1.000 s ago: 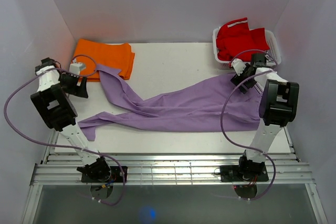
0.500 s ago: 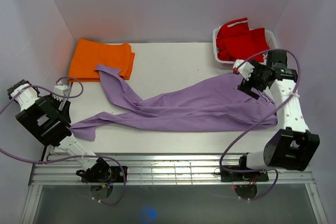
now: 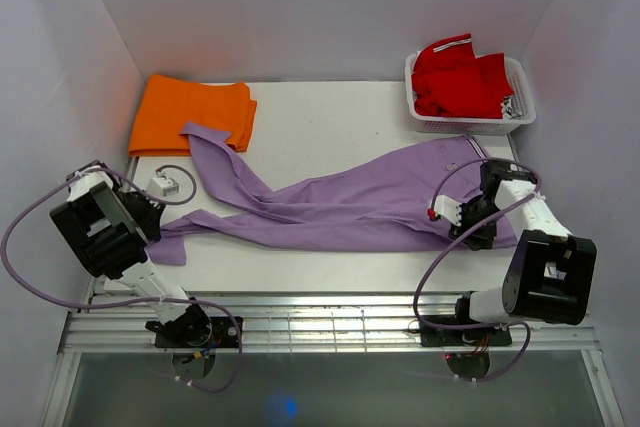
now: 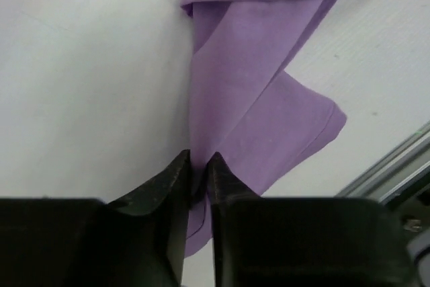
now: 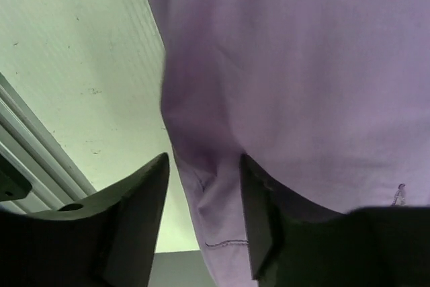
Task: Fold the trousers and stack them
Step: Flatten the trousers out
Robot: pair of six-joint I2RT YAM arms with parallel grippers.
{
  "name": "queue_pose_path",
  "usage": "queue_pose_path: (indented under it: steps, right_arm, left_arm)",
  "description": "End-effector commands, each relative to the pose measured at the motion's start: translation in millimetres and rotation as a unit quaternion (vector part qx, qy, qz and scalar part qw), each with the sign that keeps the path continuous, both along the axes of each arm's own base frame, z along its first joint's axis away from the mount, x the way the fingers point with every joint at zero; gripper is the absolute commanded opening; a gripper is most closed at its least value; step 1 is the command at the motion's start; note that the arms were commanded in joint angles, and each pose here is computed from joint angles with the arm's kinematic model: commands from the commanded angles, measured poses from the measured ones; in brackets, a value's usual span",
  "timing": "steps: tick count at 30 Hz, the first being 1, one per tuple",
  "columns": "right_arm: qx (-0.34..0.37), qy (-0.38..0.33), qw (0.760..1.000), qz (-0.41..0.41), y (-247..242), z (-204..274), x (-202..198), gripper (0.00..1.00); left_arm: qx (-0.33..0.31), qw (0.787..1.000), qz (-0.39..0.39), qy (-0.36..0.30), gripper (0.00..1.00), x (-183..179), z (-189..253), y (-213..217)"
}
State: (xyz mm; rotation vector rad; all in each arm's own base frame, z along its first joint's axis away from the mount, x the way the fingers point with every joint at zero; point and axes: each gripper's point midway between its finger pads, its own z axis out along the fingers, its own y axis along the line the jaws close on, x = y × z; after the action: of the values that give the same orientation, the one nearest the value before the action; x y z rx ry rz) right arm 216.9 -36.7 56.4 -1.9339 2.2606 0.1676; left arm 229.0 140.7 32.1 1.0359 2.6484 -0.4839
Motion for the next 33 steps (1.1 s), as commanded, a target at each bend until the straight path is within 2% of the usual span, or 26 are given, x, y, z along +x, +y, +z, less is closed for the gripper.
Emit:
queue_pose_path:
  steps: [1,2,3,4,5,8,9,10,11,12,13,14,15,16,17,19,20,24,27,29,30,31,33]
  right_arm:
    - [-0.039,-0.036,0.999,0.013,-16,-8,12,0.49]
    - [-0.040,-0.042,0.998,0.010,-17,-8,16,0.42]
    - [-0.042,-0.049,0.998,0.004,-21,-7,20,0.22]
    - [-0.042,-0.055,0.998,0.001,-22,-4,25,0.11]
    - [-0.041,-0.058,0.997,-0.006,-25,-3,29,0.08]
    - [-0.037,-0.072,0.996,-0.030,-34,7,40,0.08]
    - [-0.035,-0.074,0.996,-0.040,-39,10,42,0.08]
    - [-0.035,-0.076,0.996,-0.039,-41,12,43,0.08]
    - [-0.035,-0.076,0.996,-0.042,-44,15,45,0.08]
    - [-0.037,-0.076,0.995,-0.045,-48,15,44,0.08]
    - [-0.037,-0.075,0.995,-0.047,-50,15,43,0.08]
    - [-0.038,-0.076,0.995,-0.047,-53,16,43,0.08]
    - [-0.040,-0.076,0.995,-0.051,-57,16,42,0.08]
    - [-0.040,-0.077,0.995,-0.050,-58,17,42,0.08]
    - [-0.038,-0.074,0.995,-0.050,-59,17,40,0.08]
    - [-0.035,-0.075,0.995,-0.051,-62,19,37,0.08]
    - [-0.033,-0.074,0.996,-0.046,-63,20,33,0.08]
    - [-0.038,-0.075,0.996,-0.022,-62,17,23,0.08]
    - [-0.037,-0.080,0.996,-0.007,-57,14,15,0.08]
    - [-0.040,-0.084,0.996,-0.005,-57,12,12,0.08]
    - [-0.043,-0.083,0.996,-0.006,-58,10,12,0.08]
    - [-0.046,-0.087,0.995,-0.007,-60,10,14,0.08]
    - [-0.044,-0.086,0.995,-0.012,-60,8,15,0.08]
  left_arm:
    - [0.080,0.989,0.013,-0.121,0.24,53,41,32]
    - [0.096,0.982,0.021,-0.160,0.11,72,56,41]
    - [0.113,0.973,0.039,-0.196,0.00,91,79,53]
    - [0.133,0.960,0.044,-0.241,0.00,102,105,59]
    - [0.151,0.942,0.041,-0.297,0.00,119,130,66]
    - [0.201,0.891,-0.001,-0.407,0.00,124,190,58]
    - [0.232,0.862,-0.017,-0.451,0.00,128,210,59]
    - [0.230,0.862,-0.029,-0.452,0.00,118,190,49]
    - [0.265,0.833,-0.062,-0.482,0.00,108,208,40]
    - [0.279,0.819,-0.088,-0.493,0.00,102,205,33]
    - [0.273,0.831,-0.108,-0.472,0.00,86,166,22]
    - [0.305,0.811,-0.144,-0.478,0.09,76,167,16]
    - [0.307,0.821,-0.158,-0.454,0.15,63,147,12]
    - [0.296,0.836,-0.173,-0.428,0.26,48,123,8]
    - [0.274,0.857,-0.187,-0.393,0.45,25,103,4]
    - [0.232,0.883,-0.187,-0.362,0.58,5,88,-1]
    - [0.199,0.903,-0.181,-0.335,0.75,-8,81,-3]
    - [0.157,0.926,-0.136,-0.316,0.80,-21,96,7]
    - [0.104,0.944,-0.106,-0.293,0.80,-22,116,11]
    - [0.057,0.959,-0.079,-0.266,0.82,-21,115,12]
    - [0.055,0.960,-0.070,-0.265,0.82,-17,118,18]
    - [0.057,0.961,-0.050,-0.266,0.89,-9,124,27]
    - [0.053,0.961,-0.035,-0.269,0.90,3,120,40]
